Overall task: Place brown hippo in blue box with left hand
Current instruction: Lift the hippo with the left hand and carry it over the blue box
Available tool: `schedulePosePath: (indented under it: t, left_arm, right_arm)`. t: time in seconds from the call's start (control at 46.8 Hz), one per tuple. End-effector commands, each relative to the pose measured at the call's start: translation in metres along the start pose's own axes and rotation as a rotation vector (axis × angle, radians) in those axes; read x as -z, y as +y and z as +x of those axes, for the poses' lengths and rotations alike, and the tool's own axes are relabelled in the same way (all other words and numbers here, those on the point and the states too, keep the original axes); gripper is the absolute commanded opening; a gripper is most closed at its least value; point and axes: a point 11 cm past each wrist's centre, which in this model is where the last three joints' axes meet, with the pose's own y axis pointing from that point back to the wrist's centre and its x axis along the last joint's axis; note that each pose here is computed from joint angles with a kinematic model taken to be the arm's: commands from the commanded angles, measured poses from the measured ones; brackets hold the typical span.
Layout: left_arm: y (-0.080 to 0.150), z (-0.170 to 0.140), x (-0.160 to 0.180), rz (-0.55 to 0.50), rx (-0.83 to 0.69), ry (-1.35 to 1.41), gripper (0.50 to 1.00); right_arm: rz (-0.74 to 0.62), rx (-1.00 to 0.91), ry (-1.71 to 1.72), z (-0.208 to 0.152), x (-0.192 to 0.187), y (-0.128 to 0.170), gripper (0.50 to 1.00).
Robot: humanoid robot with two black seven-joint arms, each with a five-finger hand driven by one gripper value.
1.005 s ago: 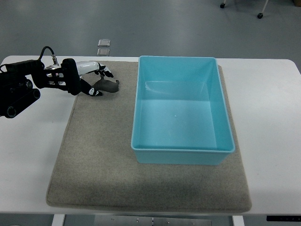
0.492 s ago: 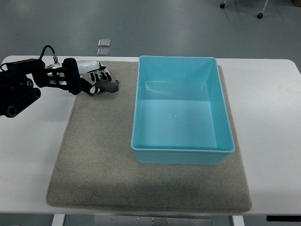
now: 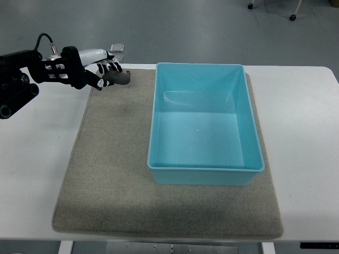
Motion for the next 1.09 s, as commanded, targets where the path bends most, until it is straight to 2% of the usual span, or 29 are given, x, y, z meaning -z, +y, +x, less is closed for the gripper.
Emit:
schedulePosePath:
  t: [0.0, 0.278, 0.449, 0.706, 0.877, 1.07]
  left_arm:
    - [0.0, 0.018, -0.006, -0.015, -0.041, 0.001, 0.5]
    - [-0.007, 0.065, -0.04, -0.095, -0.128, -0.01, 0.5]
    - [-0.017, 0.064, -0.082, -0.214, -0.115, -0.02, 0.5]
    - [-0.034, 0.04, -0.151, -0.397, -0.053, -0.024, 0.5]
    - [-0.05, 0.019, -0.184, -0.468, -0.006, -0.01, 0.5]
    - [-0.06, -0.016, -0.205, -0.506, 0.073, -0.018, 0.5]
  right_arm:
    - [0.0, 0.0, 0.0, 0.0, 0.0, 0.0, 0.936]
    - [0.0, 0.0, 0.0, 0.0, 0.0, 0.0, 0.936]
    - [0.0, 0.0, 0.0, 0.0, 0.0, 0.0, 0.936]
    - [0.0, 0.0, 0.0, 0.0, 0.0, 0.0, 0.936]
    - [0.0, 0.0, 0.0, 0.0, 0.0, 0.0, 0.936]
    - [0.0, 0.0, 0.0, 0.0, 0.0, 0.0, 0.936]
